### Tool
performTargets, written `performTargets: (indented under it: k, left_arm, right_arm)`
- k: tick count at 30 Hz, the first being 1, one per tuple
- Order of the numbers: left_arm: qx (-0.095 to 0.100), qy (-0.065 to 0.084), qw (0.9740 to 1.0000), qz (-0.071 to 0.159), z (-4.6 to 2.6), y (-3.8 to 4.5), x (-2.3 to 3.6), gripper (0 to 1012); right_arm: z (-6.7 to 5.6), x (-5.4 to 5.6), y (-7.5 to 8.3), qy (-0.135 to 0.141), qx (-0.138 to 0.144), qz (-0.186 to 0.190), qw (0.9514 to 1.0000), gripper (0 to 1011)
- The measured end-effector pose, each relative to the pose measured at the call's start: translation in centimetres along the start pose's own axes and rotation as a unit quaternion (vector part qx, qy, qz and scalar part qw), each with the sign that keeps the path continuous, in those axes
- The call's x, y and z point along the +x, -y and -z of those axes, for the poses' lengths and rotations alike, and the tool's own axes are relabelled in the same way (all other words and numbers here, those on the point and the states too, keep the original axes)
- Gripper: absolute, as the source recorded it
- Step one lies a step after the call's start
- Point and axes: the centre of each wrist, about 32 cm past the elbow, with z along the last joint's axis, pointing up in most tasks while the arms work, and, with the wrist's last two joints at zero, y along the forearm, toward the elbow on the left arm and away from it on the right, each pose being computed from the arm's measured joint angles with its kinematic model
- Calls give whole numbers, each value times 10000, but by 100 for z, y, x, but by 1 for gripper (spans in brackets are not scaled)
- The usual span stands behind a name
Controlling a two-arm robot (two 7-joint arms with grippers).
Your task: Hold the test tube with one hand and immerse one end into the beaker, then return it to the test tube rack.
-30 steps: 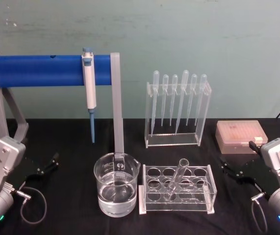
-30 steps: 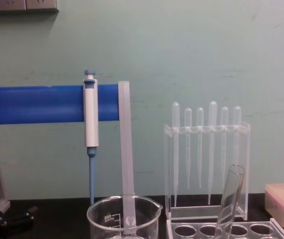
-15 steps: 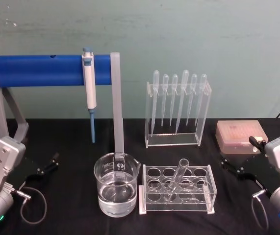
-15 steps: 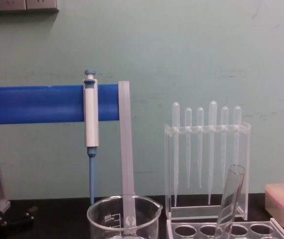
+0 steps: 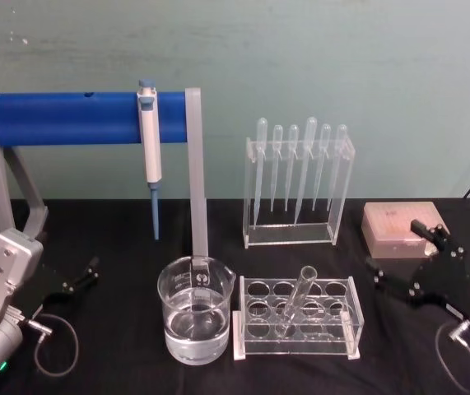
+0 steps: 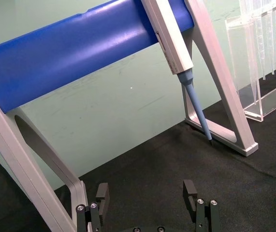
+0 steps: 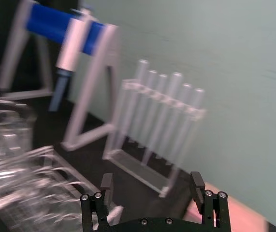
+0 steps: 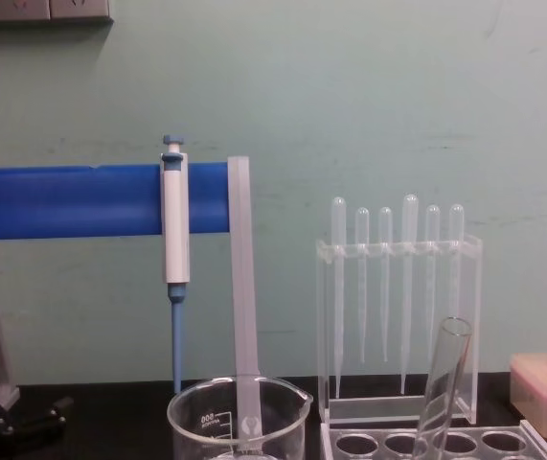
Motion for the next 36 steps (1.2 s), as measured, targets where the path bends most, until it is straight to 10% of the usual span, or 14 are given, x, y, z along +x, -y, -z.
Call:
performTargets:
  k: [9, 18, 36]
  left_arm:
    - [1, 0, 10000, 0, 0, 0, 0, 1000]
    - [1, 0, 10000, 0, 0, 0, 0, 1000]
    - [0, 0, 10000, 0, 0, 0, 0, 1000]
  right_arm:
    - [-20, 199, 124, -178, 103, -1206, 9925, 1000]
    - [61, 224, 45, -284, 417, -2346, 9708, 1000]
    - [241, 107, -455, -671, 836, -2744, 9556, 1000]
